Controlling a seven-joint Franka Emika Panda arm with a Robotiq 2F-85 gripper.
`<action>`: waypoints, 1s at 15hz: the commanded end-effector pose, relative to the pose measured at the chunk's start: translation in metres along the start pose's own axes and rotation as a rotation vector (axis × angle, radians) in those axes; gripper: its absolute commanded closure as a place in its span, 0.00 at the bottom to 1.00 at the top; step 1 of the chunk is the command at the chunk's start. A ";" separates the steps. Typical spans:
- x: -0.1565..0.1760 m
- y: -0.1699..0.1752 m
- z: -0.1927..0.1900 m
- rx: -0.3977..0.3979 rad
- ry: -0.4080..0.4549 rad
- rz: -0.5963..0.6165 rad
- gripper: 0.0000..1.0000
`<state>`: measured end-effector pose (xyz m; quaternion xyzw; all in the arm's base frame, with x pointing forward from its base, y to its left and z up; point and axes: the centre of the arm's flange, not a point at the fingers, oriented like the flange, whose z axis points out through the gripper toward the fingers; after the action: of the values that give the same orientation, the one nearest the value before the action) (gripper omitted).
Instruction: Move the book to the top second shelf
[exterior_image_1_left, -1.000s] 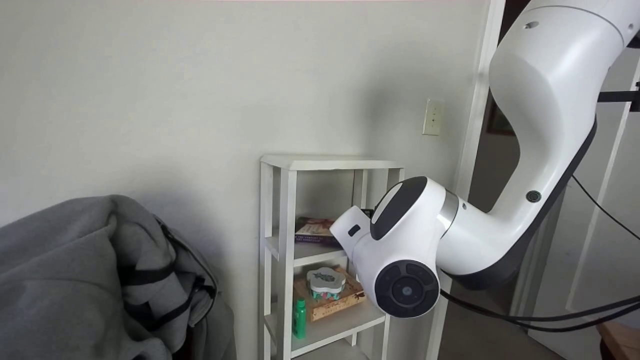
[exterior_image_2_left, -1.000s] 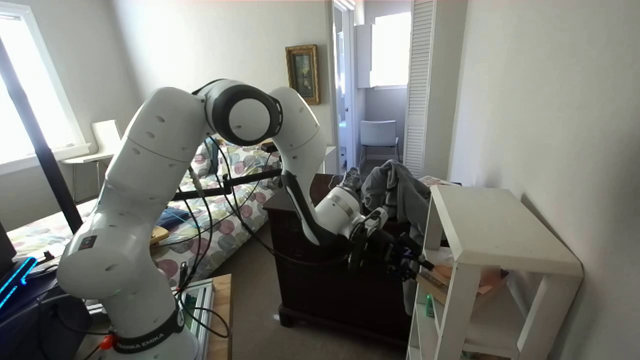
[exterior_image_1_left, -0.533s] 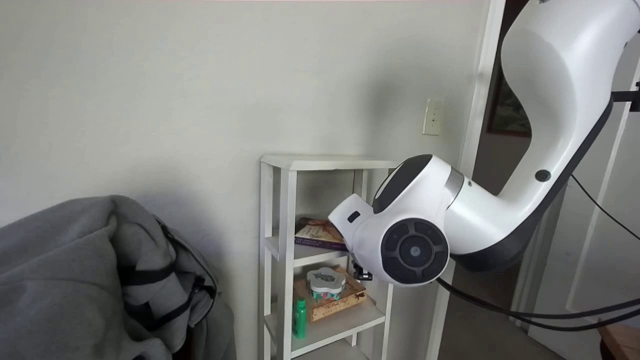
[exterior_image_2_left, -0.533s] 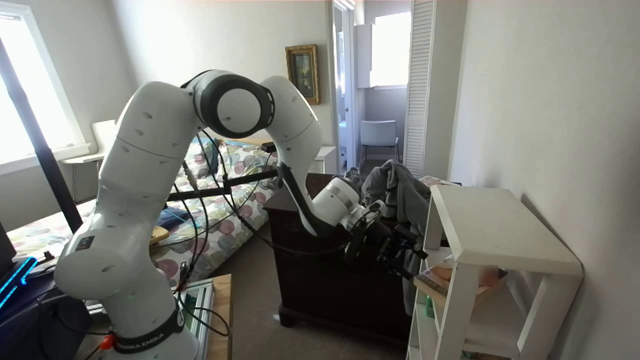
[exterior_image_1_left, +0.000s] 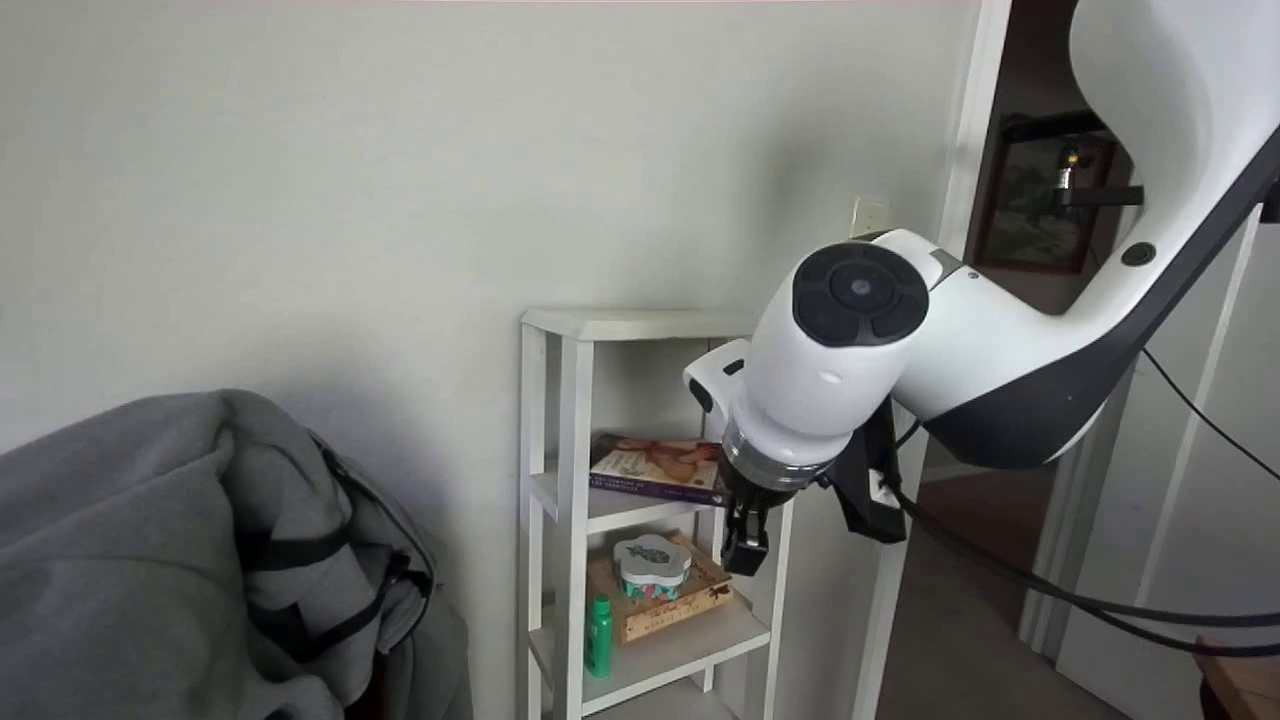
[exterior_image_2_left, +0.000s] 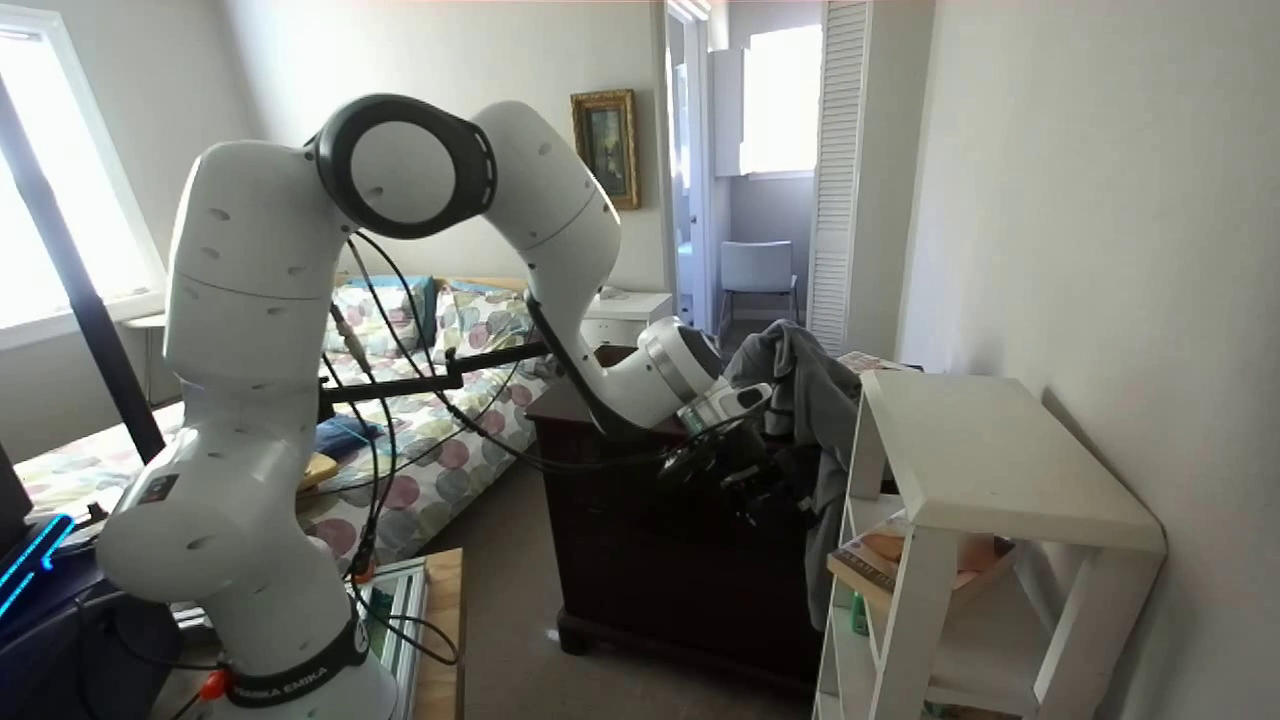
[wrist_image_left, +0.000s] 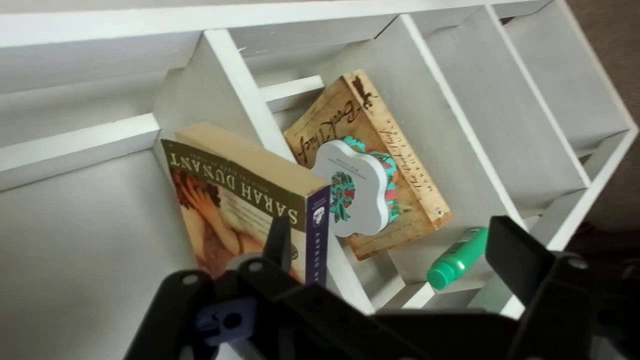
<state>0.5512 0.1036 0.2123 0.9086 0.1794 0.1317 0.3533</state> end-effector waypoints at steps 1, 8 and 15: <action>-0.018 0.018 -0.040 0.144 -0.121 0.056 0.00; -0.038 0.045 -0.113 0.277 -0.241 0.240 0.00; -0.073 0.085 -0.189 0.299 -0.193 0.406 0.00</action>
<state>0.4733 0.1356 0.3672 0.9748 -0.0032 0.0497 0.2172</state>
